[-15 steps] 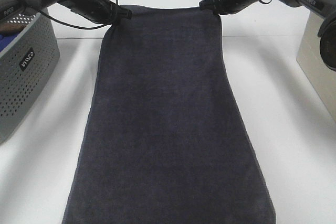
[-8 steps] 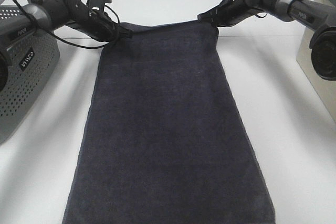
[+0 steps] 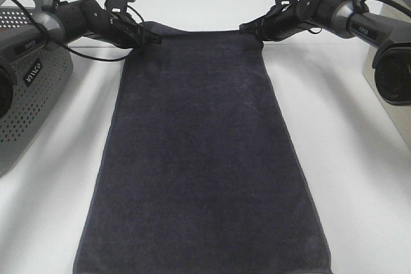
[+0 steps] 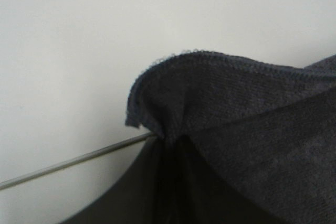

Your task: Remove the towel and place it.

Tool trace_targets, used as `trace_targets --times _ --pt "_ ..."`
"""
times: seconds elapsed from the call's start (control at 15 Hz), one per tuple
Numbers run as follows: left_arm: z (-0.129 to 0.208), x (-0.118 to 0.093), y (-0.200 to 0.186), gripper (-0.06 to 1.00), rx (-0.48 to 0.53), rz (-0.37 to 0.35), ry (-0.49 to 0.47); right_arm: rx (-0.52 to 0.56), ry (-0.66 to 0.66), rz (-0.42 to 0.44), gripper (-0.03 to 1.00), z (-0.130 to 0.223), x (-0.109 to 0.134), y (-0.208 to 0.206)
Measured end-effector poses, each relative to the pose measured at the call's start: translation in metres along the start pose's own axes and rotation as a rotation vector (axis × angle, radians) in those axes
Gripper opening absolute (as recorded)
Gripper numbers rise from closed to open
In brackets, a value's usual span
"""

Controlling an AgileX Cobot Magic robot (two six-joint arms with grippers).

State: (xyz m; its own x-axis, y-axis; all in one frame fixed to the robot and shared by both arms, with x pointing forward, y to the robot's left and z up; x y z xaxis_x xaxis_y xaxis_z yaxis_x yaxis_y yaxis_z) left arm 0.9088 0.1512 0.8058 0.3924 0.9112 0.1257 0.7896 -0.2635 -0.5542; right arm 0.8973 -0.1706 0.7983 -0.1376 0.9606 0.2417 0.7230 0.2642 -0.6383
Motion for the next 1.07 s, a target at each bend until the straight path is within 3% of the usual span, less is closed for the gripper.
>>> trace_targets --times 0.13,0.2,0.4,0.53,0.8,1.07 --pt "-0.003 0.002 0.000 0.25 -0.016 -0.009 0.000 -0.005 0.012 -0.005 0.08 -0.001 0.001 0.000" --pt "-0.004 0.002 0.000 0.35 -0.022 -0.012 0.000 -0.005 0.014 -0.007 0.16 -0.001 0.001 0.000" --pt "-0.008 0.004 0.000 0.65 -0.043 -0.021 -0.009 -0.011 0.021 -0.008 0.56 -0.002 0.001 0.000" --pt "-0.009 0.005 0.000 0.73 -0.048 -0.025 -0.008 -0.017 0.008 -0.003 0.72 -0.005 0.001 -0.002" --pt "-0.023 0.010 -0.005 0.73 -0.094 -0.050 0.002 -0.004 -0.021 -0.008 0.73 -0.021 0.008 -0.020" --pt "-0.015 0.012 -0.002 0.73 -0.077 -0.055 0.026 0.081 -0.035 -0.033 0.73 -0.025 0.020 -0.044"
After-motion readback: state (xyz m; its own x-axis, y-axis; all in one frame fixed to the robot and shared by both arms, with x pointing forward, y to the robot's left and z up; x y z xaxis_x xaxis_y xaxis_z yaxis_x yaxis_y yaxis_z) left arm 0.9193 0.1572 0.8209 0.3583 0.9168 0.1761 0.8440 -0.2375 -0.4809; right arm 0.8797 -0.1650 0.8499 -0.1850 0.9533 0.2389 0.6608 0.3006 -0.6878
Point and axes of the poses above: a point on each arm's last joint axis where the gripper is mounted, y pointing out along that axis toward the gripper, x along the wrist's bending axis when the last joint is at zero, z = x × y, the point moved 10 cm from there along y, pointing out along that axis toward the gripper, and after that the axes turned 13 degrees about y, right-handed, at the moved point
